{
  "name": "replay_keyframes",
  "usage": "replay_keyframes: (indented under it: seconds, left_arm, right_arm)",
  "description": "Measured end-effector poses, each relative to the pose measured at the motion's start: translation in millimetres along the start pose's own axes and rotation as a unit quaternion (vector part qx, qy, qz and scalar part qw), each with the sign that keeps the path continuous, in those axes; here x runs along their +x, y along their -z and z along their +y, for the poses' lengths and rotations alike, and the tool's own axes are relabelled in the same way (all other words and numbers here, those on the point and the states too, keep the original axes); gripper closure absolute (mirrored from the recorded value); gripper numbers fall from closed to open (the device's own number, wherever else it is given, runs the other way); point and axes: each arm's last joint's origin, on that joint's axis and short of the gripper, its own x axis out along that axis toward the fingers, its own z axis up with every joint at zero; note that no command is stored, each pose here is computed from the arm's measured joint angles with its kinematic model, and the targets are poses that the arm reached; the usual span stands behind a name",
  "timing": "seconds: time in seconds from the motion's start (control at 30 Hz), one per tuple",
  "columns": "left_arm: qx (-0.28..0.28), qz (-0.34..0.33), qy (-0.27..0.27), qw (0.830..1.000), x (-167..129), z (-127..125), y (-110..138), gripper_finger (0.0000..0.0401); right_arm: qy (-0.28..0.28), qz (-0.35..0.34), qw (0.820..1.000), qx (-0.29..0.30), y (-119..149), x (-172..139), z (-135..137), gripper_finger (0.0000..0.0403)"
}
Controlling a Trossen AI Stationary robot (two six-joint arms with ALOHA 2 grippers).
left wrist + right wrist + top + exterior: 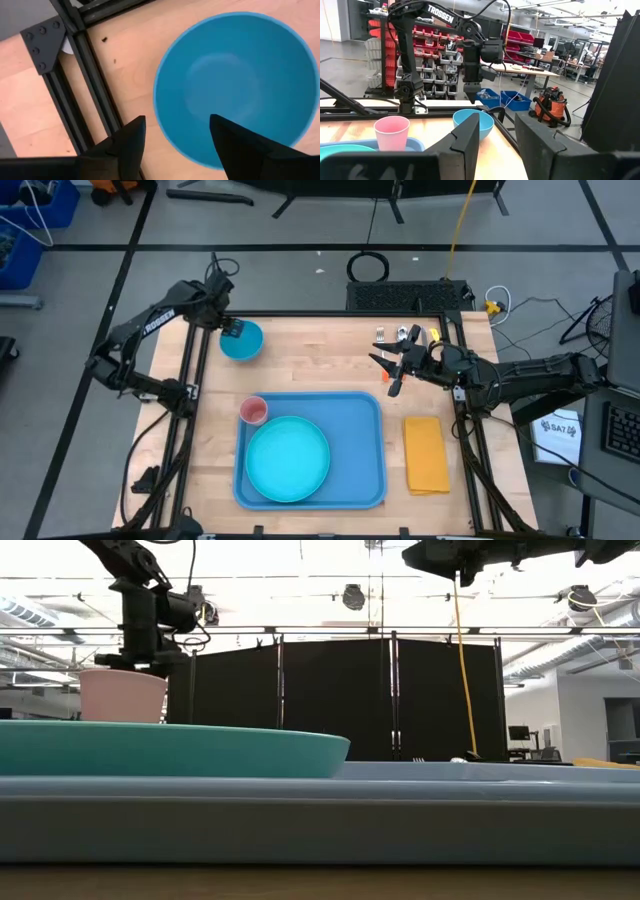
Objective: Set up tray
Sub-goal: Put the blue bowl on top of the light blue plate on the blue serving tray
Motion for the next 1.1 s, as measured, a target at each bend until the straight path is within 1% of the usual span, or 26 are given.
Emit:
replay_keyframes:
  seconds: [0.1, 0.23, 0.3, 0.4, 0.53, 0.67, 0.93, 1.0, 1.03, 1.1]
  left_arm:
    - [0.009, 0.004, 0.011, 1.0, 0.5, 0.0, 0.0, 0.0174]
    - [0.008, 0.006, 0.012, 1.0, 1.7, -0.3, 0.1, 0.0174]
    - [-0.002, 0.019, 0.009, 1.0, 8.8, 0.0, 3.6, 0.0174]
    - [-0.002, 0.043, 0.008, 0.999, 27.1, 0.1, 14.0, 0.0174]
    - [-0.001, 0.05, 0.018, 0.999, 44.4, -0.3, 22.4, 0.0174]
    - [-0.003, 0.046, 0.027, 0.999, 51.3, -0.5, 24.5, 0.0174]
    - [0.005, 0.052, 0.029, 0.998, 59.2, -0.2, 30.0, 0.0176]
    - [0.005, 0.053, 0.029, 0.998, 59.4, -0.1, 30.3, 0.019]
    - [0.005, 0.052, 0.029, 0.998, 59.3, -0.1, 30.1, 0.0204]
    - [0.008, 0.052, 0.027, 0.998, 59.3, 0.0, 30.2, 0.0248]
  right_arm:
    - [0.0, 0.0, 1.0, 0.0, 0.0, 0.0, 0.0, 0.0287]
    - [-0.001, 0.002, 1.0, 0.003, 0.4, 0.0, 0.1, 0.0287]
    - [-0.001, 0.003, 1.0, 0.003, 0.6, 0.0, 0.1, 0.0287]
    - [-0.001, 0.003, 1.0, 0.008, 0.6, 0.0, 0.1, 0.0287]
    - [-0.001, 0.001, 1.0, 0.005, 0.3, 0.0, 0.1, 0.0287]
    - [0.0, -0.003, 1.0, 0.006, -0.6, -0.1, -0.1, 0.0287]
    - [0.0, -0.003, 1.0, 0.01, -0.4, -0.1, -0.1, 0.0287]
    - [0.0, -0.003, 1.0, 0.01, -0.4, -0.1, -0.1, 0.0287]
    - [0.0, -0.003, 1.0, 0.01, -0.4, -0.1, -0.1, 0.0287]
    - [0.0, -0.003, 1.0, 0.01, -0.4, -0.1, -0.1, 0.0287]
